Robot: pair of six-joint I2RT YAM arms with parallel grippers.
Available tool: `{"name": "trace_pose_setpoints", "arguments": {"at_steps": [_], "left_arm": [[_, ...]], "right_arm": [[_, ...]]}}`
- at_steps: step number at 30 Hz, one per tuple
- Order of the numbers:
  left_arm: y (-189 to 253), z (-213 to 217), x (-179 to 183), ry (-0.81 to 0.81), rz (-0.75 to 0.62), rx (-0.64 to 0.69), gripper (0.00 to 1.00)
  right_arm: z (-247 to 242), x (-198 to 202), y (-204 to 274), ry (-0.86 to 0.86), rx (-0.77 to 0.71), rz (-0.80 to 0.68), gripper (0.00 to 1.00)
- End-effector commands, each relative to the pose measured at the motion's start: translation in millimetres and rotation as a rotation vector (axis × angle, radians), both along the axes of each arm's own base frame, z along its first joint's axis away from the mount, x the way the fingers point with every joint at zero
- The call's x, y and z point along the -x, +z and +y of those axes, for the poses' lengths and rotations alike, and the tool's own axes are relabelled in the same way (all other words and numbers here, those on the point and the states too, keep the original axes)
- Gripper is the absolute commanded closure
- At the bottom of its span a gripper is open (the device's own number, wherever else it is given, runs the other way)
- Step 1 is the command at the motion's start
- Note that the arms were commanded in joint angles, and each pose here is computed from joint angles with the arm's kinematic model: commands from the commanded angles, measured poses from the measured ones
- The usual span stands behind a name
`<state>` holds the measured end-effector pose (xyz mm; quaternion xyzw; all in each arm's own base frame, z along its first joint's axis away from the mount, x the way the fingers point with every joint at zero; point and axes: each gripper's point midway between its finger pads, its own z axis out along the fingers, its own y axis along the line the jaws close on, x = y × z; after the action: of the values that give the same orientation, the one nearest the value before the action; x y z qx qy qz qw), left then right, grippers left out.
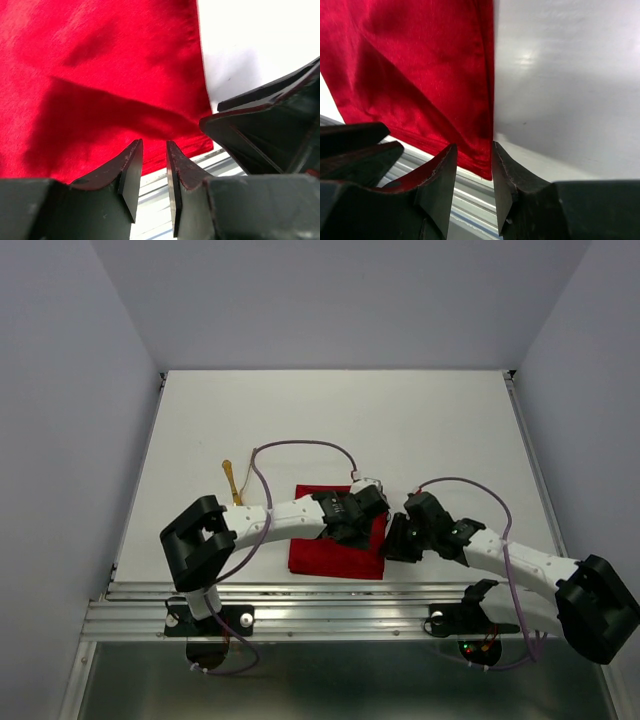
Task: Fold the napkin into a case and place the utensils inside
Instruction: Smooth out the lower triangle-folded napkin at the center of the board.
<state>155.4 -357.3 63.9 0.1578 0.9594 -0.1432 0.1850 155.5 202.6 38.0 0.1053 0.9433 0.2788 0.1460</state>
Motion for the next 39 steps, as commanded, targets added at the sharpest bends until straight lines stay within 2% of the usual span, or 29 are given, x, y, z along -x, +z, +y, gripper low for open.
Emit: {"name": "trace_pose_setpoints", "arguments": {"at_steps": [1, 8, 11, 14, 15, 20, 30, 39], "left_arm": [[17, 13, -5, 0.07, -0.024, 0.066, 0.64], [19, 42, -20, 0.149, -0.046, 0.058, 0.64], [17, 54, -26, 0.173, -0.049, 0.048, 0.65], [14, 63, -29, 0.187, -0.051, 0.041, 0.65], [13, 66, -29, 0.191, -0.049, 0.036, 0.65], [10, 73, -31, 0.203, -0.047, 0.038, 0.65], [-1, 77, -32, 0.213, -0.031, 0.035, 0.65], [-3, 85, -38, 0.239, -0.03, 0.051, 0.65]], "right_arm": [[10, 16, -9, 0.01, -0.017, 0.054, 0.6], [13, 31, -16, -0.006, -0.006, 0.078, 0.62], [13, 31, -16, -0.014, 0.002, 0.078, 0.67], [15, 28, -14, -0.02, 0.007, 0.068, 0.77], [15, 26, -13, -0.025, 0.011, 0.064, 0.84], [13, 20, -6, -0.05, 0.018, 0.041, 0.99], [25, 13, 25, 0.008, 0.012, -0.018, 0.99], [27, 32, 19, 0.124, 0.069, 0.015, 0.99]]}}
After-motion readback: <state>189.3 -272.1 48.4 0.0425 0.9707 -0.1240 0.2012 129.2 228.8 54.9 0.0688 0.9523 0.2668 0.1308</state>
